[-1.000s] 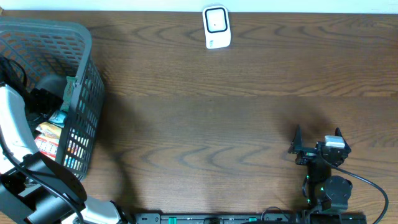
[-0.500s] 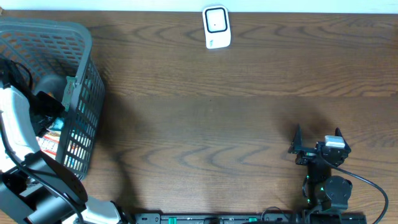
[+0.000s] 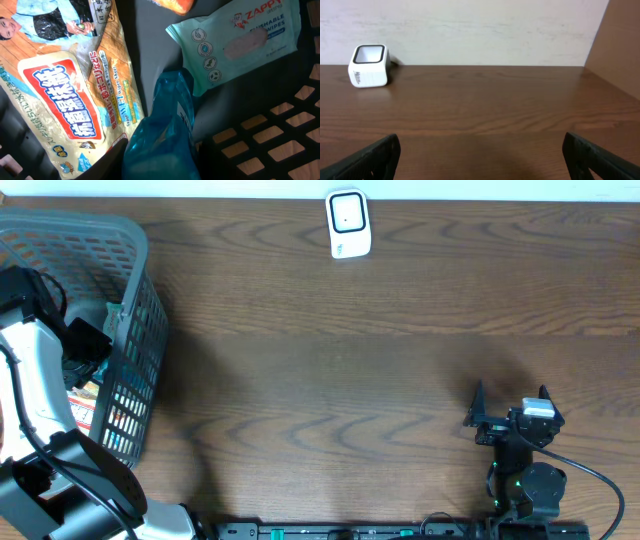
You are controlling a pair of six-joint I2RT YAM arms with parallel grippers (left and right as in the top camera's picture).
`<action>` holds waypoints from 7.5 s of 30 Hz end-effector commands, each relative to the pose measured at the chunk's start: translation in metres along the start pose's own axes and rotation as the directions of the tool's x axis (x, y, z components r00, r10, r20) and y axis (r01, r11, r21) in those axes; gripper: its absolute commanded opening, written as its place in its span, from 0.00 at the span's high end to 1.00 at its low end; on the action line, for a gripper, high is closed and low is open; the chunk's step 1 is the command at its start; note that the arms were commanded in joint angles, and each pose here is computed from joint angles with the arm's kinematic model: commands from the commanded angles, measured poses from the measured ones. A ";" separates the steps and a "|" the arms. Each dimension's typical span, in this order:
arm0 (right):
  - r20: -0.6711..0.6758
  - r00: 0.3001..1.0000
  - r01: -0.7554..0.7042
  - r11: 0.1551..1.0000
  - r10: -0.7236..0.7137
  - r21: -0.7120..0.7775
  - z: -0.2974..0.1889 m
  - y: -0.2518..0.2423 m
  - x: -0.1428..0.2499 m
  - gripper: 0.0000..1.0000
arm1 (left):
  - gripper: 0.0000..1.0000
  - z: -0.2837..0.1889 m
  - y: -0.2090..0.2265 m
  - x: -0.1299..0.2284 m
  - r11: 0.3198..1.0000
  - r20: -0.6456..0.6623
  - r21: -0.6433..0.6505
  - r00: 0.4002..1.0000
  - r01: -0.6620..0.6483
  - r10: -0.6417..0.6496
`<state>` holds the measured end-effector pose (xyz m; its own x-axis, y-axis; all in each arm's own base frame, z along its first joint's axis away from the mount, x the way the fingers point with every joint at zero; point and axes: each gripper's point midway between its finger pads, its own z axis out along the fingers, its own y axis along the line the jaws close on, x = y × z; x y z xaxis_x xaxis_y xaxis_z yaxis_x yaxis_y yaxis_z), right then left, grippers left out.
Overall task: Scan the item barcode
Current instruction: 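Reach the left gripper into the basket toward the teal bottle, then grasp the teal mouthwash bottle with the left gripper and lift, then carry the bottle toward the scanner and set it upright on table, then move the left gripper back into the basket toward the snack bag, then grasp the printed snack bag with the left gripper and lift out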
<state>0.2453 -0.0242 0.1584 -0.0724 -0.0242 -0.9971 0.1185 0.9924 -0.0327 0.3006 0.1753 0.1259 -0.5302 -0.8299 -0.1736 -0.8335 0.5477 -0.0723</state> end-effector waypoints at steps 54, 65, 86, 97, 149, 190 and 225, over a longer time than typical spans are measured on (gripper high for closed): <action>0.001 1.000 0.012 1.000 -0.012 -0.014 0.000 0.003 0.000 0.01 | 0.78 -0.243 -0.187 0.185 0.562 0.320 0.692 0.890 -0.453 0.324; 0.001 1.000 0.012 1.000 -0.012 -0.014 0.000 0.003 0.000 0.01 | 0.78 -0.141 -0.265 0.245 0.711 0.393 0.394 0.806 -0.583 0.443; 0.001 1.000 0.012 1.000 -0.012 -0.014 0.000 0.003 0.000 0.01 | 0.66 -0.034 -0.302 0.323 0.765 0.321 0.263 0.801 -0.588 0.506; 0.001 1.000 0.012 1.000 -0.012 -0.014 0.000 0.003 0.000 0.01 | 0.10 -0.052 -0.303 0.328 0.743 0.306 0.323 0.807 -0.586 0.504; 0.001 1.000 0.013 1.000 -0.013 -0.023 0.000 0.005 0.000 0.01 | 0.01 -0.054 0.043 -0.012 0.968 0.167 -0.138 0.968 0.211 -0.187; 0.001 1.000 0.013 1.000 -0.013 -0.023 0.000 0.005 0.000 0.01 | 0.93 0.039 0.095 0.012 0.934 -0.031 -0.307 0.979 0.184 -0.203; 0.001 1.000 0.013 1.000 -0.013 -0.023 0.000 0.005 0.000 0.01 | 0.93 -0.310 -0.042 0.078 0.582 0.560 0.726 0.806 -0.366 -0.191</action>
<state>0.2456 -0.0213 0.1584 -0.0721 -0.0251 -0.9971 0.1068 0.9937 -0.0327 0.2437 0.0738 0.4126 -0.1330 -0.7249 -0.6759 -0.2623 0.6834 -0.6813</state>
